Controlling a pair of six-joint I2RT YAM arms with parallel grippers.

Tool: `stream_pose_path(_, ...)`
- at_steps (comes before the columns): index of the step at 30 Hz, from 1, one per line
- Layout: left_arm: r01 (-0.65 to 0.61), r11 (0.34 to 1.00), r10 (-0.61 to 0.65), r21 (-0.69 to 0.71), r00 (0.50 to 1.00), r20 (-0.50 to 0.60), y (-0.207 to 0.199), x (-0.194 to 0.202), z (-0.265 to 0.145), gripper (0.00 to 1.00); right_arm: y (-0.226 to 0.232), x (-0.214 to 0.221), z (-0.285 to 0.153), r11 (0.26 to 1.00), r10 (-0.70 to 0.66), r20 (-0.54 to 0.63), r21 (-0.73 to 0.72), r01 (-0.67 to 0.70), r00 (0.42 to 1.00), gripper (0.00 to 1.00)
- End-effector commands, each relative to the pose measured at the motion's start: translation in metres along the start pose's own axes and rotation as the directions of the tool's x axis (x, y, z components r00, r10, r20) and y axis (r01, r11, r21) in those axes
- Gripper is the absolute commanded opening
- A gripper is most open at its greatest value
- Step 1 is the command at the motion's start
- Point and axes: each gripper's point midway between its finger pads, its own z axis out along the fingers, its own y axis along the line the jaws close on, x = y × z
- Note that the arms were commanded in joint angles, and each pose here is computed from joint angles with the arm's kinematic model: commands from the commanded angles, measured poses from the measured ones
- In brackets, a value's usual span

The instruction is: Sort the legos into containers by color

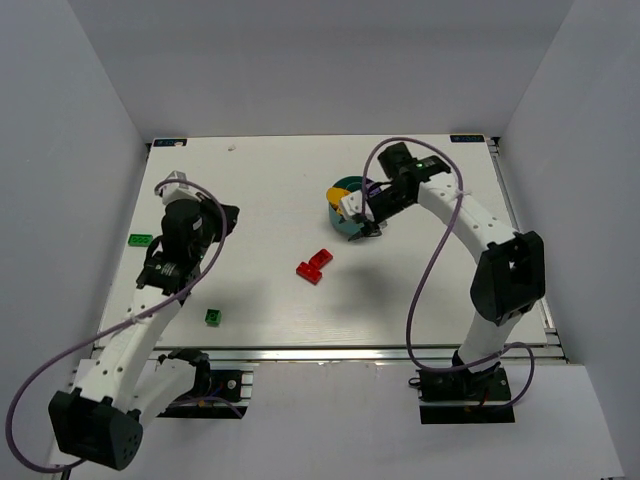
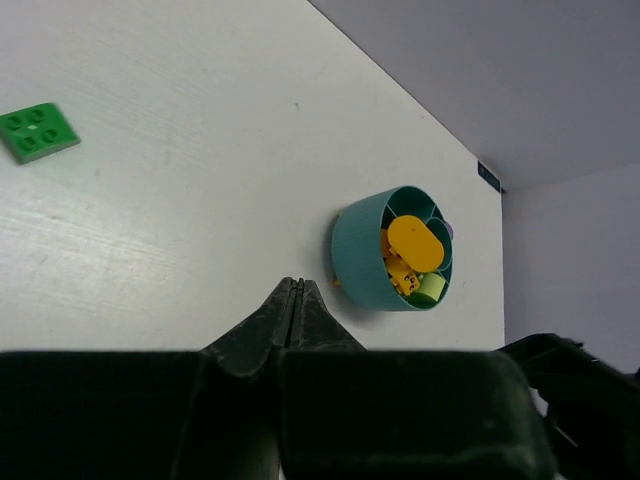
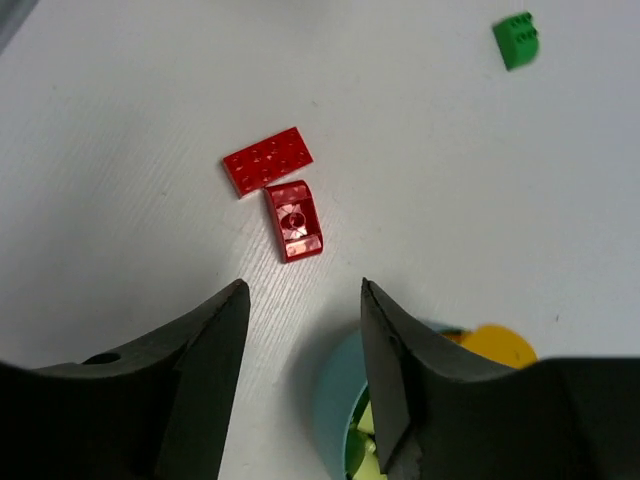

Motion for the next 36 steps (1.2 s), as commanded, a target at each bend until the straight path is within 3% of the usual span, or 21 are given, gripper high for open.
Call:
stream_pose_path(1,0.085,0.981,-0.080,-0.173,0.996,0.034,0.040,0.004,-0.020,0.11,0.003,-0.008,0.015,0.979,-0.191,-0.073,-0.092,0.184,0.979,0.55)
stream_pose_path(2,0.091,0.977,-0.086,-0.193,0.996,0.034,0.044,0.005,-0.025,0.14,0.003,-0.003,0.023,0.974,-0.207,-0.095,-0.112,0.196,0.974,0.58)
stream_pose_path(5,0.103,0.959,-0.098,-0.265,0.995,0.030,0.062,0.012,-0.043,0.38,0.003,0.002,0.047,0.951,-0.285,-0.145,-0.166,0.261,0.948,0.63)
stream_pose_path(6,0.110,0.958,-0.103,-0.264,0.994,0.040,0.064,0.011,-0.050,0.52,0.009,0.013,0.055,0.941,-0.307,-0.195,-0.206,0.267,0.931,0.65)
stream_pose_path(10,0.144,0.955,-0.136,-0.259,0.989,0.049,0.069,0.016,-0.065,0.69,0.017,0.029,0.077,0.922,-0.350,-0.224,-0.254,0.292,0.910,0.66)
stream_pose_path(22,0.168,0.945,-0.173,-0.279,0.985,0.007,0.075,0.027,-0.095,0.71,0.009,0.078,0.127,0.931,-0.274,-0.301,-0.323,0.173,0.913,0.64)
stream_pose_path(36,0.201,0.941,-0.203,-0.272,0.979,0.018,0.075,0.027,-0.105,0.71,0.024,0.101,0.144,0.909,-0.274,-0.319,-0.395,0.135,0.907,0.60)
